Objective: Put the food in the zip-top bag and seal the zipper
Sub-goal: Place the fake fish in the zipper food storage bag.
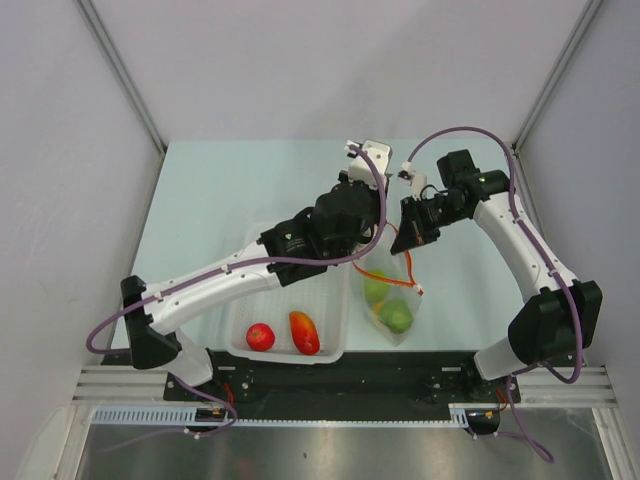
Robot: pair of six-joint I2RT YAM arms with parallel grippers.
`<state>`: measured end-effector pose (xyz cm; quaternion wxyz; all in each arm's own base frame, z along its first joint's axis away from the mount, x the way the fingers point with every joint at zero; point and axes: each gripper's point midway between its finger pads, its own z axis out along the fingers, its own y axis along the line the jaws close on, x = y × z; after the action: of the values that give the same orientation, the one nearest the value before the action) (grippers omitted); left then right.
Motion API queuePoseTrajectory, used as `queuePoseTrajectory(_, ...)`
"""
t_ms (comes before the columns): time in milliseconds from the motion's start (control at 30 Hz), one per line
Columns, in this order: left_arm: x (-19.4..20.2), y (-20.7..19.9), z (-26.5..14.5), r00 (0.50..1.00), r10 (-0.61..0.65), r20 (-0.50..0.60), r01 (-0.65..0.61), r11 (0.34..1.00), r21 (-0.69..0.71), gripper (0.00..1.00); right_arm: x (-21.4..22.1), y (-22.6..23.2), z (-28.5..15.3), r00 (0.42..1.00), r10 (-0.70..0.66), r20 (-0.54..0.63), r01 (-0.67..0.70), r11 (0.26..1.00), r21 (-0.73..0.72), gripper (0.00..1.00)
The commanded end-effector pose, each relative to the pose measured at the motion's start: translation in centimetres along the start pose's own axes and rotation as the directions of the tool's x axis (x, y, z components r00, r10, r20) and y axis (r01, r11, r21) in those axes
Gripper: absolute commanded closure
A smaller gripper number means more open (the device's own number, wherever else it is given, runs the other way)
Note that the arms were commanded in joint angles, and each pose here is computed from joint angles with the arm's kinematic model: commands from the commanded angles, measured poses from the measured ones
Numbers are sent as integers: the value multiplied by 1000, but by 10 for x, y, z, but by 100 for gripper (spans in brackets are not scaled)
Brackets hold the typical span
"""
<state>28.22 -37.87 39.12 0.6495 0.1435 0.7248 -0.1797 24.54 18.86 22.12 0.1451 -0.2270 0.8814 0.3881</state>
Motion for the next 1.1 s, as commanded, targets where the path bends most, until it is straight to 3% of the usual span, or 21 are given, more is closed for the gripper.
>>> queuePoseTrajectory(0,15,-3,-5,995,-89,-47,89,996,-4,100,-11,9,-8,999,-30,40,31,999,-23,100)
queuePoseTrajectory(133,41,-5,-10,990,-89,-108,92,996,20,96,-13,10,-9,998,-29,48,31,999,-32,100)
queuePoseTrajectory(333,47,-5,-10,995,-51,-89,55,998,34,85,-14,13,-10,998,-28,52,31,998,-48,100)
queuePoseTrajectory(400,49,-2,-13,996,-7,-83,11,999,50,66,-14,12,-12,998,-27,54,30,999,-46,100)
queuePoseTrajectory(433,46,-1,-16,997,19,-77,-14,998,64,49,-14,12,-12,998,-27,54,30,999,-44,100)
queuePoseTrajectory(533,37,4,-31,997,57,-46,-51,991,126,21,-13,12,-14,998,-30,58,33,999,-42,100)
queuePoseTrajectory(800,35,40,-58,991,133,-17,-129,980,153,9,-13,16,-16,997,-44,66,48,998,-51,100)
queuePoseTrajectory(867,48,60,-55,987,131,-88,-115,979,168,0,-13,18,-17,996,-52,70,56,997,-56,100)
queuePoseTrajectory(1067,121,122,-53,928,103,-358,-26,977,214,0,-16,24,-23,993,-82,86,87,994,-59,100)
